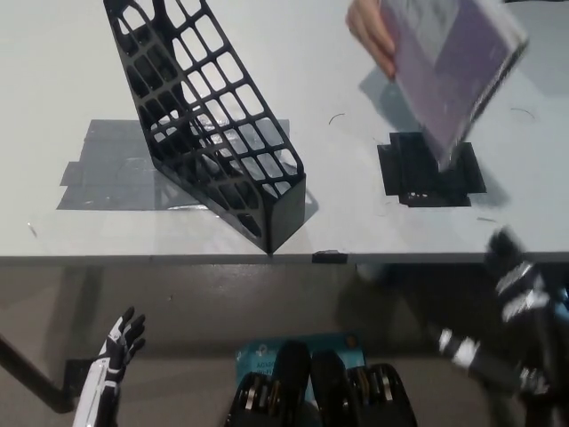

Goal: A person hands a notebook to the robot and the robot grabs it with its right hand and places it in the magazine stand kept in the centre of the desk infront of it.

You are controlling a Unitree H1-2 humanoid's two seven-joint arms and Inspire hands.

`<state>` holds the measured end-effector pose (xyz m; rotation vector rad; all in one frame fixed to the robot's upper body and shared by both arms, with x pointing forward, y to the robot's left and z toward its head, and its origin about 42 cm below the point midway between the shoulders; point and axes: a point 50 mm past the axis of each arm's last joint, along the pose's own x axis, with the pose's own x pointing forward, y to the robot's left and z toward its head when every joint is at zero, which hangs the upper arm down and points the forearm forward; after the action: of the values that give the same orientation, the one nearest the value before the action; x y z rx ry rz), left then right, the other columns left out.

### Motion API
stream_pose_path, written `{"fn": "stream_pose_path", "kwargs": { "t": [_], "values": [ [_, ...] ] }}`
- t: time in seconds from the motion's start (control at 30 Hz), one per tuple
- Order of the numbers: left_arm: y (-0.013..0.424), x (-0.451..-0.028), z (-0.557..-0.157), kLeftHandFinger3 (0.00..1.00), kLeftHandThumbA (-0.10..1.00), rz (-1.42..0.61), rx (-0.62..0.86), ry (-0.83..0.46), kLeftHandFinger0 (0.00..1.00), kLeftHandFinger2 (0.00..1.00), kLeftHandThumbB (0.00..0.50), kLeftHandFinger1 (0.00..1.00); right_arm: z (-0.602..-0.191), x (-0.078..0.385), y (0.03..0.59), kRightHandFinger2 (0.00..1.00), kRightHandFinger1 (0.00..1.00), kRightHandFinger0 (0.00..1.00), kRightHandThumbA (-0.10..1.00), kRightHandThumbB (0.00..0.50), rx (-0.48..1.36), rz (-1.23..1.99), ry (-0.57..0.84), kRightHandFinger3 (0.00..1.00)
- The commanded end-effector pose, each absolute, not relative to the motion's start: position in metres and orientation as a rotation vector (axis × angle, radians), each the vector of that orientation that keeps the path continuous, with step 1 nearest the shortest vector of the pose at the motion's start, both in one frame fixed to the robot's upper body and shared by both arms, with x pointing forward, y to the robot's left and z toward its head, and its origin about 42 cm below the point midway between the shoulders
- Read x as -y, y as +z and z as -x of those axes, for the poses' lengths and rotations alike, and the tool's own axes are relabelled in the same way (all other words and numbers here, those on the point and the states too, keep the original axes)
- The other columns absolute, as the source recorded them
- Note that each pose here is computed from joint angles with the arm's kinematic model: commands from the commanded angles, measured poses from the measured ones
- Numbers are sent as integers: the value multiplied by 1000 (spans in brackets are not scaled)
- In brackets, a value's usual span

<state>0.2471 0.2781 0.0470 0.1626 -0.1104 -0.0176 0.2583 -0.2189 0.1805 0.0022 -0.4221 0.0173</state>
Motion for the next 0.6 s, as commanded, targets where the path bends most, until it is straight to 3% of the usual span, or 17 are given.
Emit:
{"fn": "stream_pose_path", "kwargs": {
  "t": [0.0, 0.2, 0.33, 0.37, 0.57],
  "values": [
    [58, -279, -247, 1000, 1000, -180, 186, -47, 1000, 1000, 500, 1000, -281, 221, 218, 1000, 1000, 1000, 1000, 290, 518, -42, -46, 1000],
    [54, -277, -248, 1000, 1000, -203, 172, -62, 1000, 1000, 500, 1000, -311, 226, 246, 1000, 1000, 1000, 1000, 310, 554, -58, -79, 1000],
    [50, -273, -243, 1000, 1000, -203, 159, -66, 1000, 1000, 500, 1000, -322, 230, 253, 1000, 1000, 1000, 1000, 291, 563, -42, -89, 1000],
    [51, -272, -243, 1000, 1000, -210, 160, -77, 1000, 1000, 500, 1000, -327, 229, 254, 1000, 1000, 1000, 1000, 318, 560, -28, -93, 1000],
    [49, -269, -241, 1000, 1000, -208, 155, -86, 1000, 1000, 500, 1000, -343, 222, 253, 1000, 1000, 1000, 1000, 275, 530, -42, -66, 1000]
  ]
}}
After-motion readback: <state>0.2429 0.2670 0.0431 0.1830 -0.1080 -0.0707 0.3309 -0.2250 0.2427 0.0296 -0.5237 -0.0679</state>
